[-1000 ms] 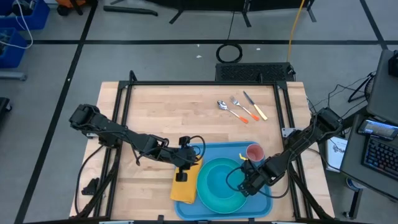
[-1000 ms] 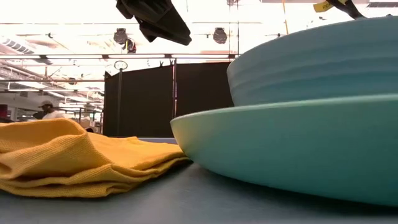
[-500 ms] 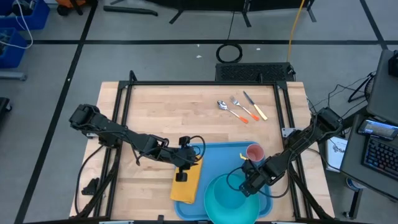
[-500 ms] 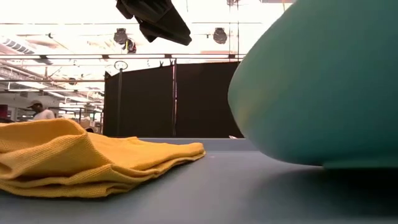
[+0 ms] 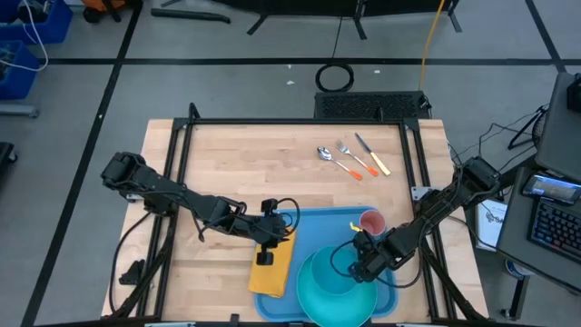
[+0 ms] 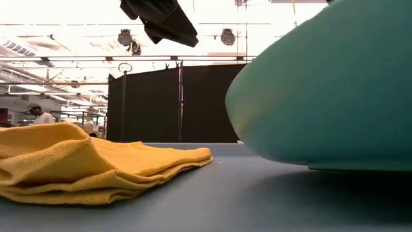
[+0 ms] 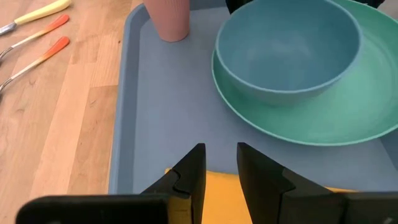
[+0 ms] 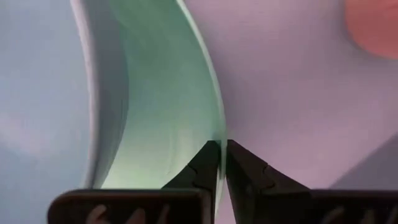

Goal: Set up tray
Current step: Adjust the blue plate on the blue serving tray

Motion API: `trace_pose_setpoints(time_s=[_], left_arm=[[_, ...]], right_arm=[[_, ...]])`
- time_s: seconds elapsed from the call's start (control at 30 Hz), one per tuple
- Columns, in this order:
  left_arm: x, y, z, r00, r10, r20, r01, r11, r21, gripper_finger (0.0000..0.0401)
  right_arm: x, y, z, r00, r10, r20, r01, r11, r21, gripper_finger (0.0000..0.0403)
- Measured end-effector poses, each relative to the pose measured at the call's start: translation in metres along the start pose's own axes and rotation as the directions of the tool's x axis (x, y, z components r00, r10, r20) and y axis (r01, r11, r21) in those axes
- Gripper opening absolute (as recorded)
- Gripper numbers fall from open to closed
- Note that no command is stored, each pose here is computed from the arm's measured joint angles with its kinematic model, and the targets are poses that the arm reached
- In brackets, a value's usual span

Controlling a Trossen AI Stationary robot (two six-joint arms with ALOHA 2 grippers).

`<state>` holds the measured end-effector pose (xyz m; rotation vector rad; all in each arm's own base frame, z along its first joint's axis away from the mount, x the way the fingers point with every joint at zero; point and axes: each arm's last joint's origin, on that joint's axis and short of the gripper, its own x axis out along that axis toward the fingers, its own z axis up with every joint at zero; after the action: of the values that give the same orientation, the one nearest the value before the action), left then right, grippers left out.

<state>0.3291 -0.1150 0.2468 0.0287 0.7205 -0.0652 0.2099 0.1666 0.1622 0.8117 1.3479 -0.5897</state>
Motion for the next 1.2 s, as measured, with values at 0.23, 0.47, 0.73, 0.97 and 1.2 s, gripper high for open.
trace_pose_setpoints(time_s=[0.23,0.47,0.73,0.97,1.2], left_arm=[[0.000,0.000,0.000,1.000,0.000,0.000,0.000,1.000,0.000,0.0093],[0.000,0.000,0.000,1.000,0.000,0.000,0.000,1.000,0.000,0.0093],[0.000,0.000,0.000,1.000,-0.001,0.000,0.001,1.000,0.001,0.0093],[0.000,0.000,0.000,1.000,-0.004,-0.001,0.004,1.000,0.002,0.0093],[0.000,0.000,0.000,1.000,-0.004,-0.001,0.004,1.000,0.002,0.0093]], right_arm=[[0.000,-0.006,0.001,0.998,-0.066,0.021,0.066,0.998,-0.004,0.0011],[-0.009,-0.009,0.003,0.996,-0.050,0.078,0.051,0.999,-0.007,0.0009],[-0.014,-0.011,0.005,0.992,-0.037,0.124,0.038,0.999,-0.003,0.0005],[-0.014,-0.013,0.006,0.988,-0.065,0.144,0.066,0.998,-0.003,0.0004],[-0.015,-0.016,0.008,0.983,-0.091,0.159,0.092,0.996,0.002,0.0010]])
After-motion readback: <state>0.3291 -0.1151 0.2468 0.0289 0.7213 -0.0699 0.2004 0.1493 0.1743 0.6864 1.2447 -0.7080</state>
